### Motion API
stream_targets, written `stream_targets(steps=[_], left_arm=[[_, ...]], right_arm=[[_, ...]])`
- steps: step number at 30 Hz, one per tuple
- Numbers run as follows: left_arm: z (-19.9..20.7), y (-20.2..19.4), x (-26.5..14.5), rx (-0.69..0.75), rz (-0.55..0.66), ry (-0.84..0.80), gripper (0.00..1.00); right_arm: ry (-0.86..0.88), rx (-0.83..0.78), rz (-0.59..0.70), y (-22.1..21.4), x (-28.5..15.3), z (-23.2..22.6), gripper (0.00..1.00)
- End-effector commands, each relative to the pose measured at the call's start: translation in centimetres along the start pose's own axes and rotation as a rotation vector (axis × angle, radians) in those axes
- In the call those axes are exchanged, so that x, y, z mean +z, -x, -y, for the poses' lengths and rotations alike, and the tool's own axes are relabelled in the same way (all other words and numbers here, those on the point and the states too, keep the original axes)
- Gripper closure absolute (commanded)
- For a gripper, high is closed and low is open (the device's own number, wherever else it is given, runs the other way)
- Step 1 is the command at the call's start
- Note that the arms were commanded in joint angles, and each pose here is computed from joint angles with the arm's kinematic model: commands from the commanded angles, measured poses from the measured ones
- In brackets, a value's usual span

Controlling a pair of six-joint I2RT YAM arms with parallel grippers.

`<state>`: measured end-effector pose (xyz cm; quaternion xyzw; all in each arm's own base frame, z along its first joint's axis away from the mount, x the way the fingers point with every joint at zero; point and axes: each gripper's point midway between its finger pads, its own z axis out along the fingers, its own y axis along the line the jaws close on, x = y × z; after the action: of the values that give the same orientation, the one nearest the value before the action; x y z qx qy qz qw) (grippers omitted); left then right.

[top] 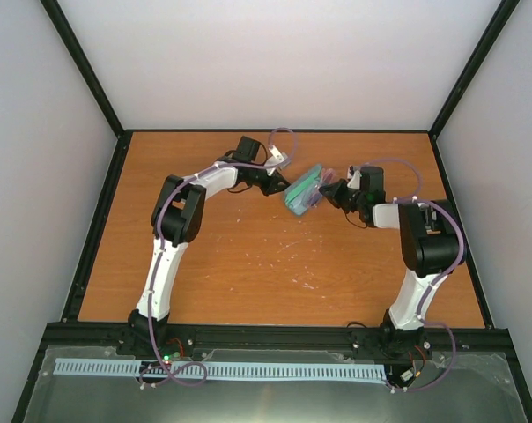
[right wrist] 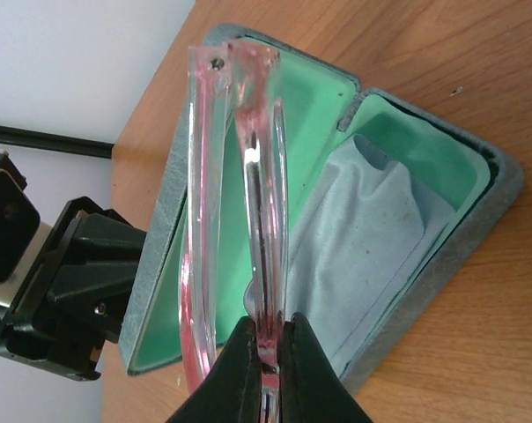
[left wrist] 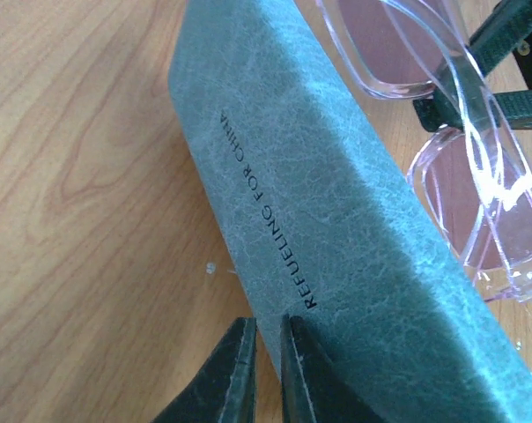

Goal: Organize the sunglasses
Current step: Adjust the sunglasses case at the center of the board, then place the sunglasses in the sunglasses case.

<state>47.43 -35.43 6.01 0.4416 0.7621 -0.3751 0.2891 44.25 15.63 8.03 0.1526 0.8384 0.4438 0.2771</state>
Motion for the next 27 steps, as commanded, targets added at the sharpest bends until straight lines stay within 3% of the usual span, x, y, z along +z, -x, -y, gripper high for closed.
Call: stream_targets(steps=[1, 27], left_arm=[[1.9, 1.5, 0.0, 0.021, 0.030, -0.039, 0.88], [2.6, 2.2, -0.1, 0.026, 0.051, -0.065, 0.88]], right_arm=[[0.073, 0.010, 0.010, 0.6, 0.9, -1.5, 0.97], [0.057, 0.114, -0.160, -1.5, 5.3, 2.0, 0.92]])
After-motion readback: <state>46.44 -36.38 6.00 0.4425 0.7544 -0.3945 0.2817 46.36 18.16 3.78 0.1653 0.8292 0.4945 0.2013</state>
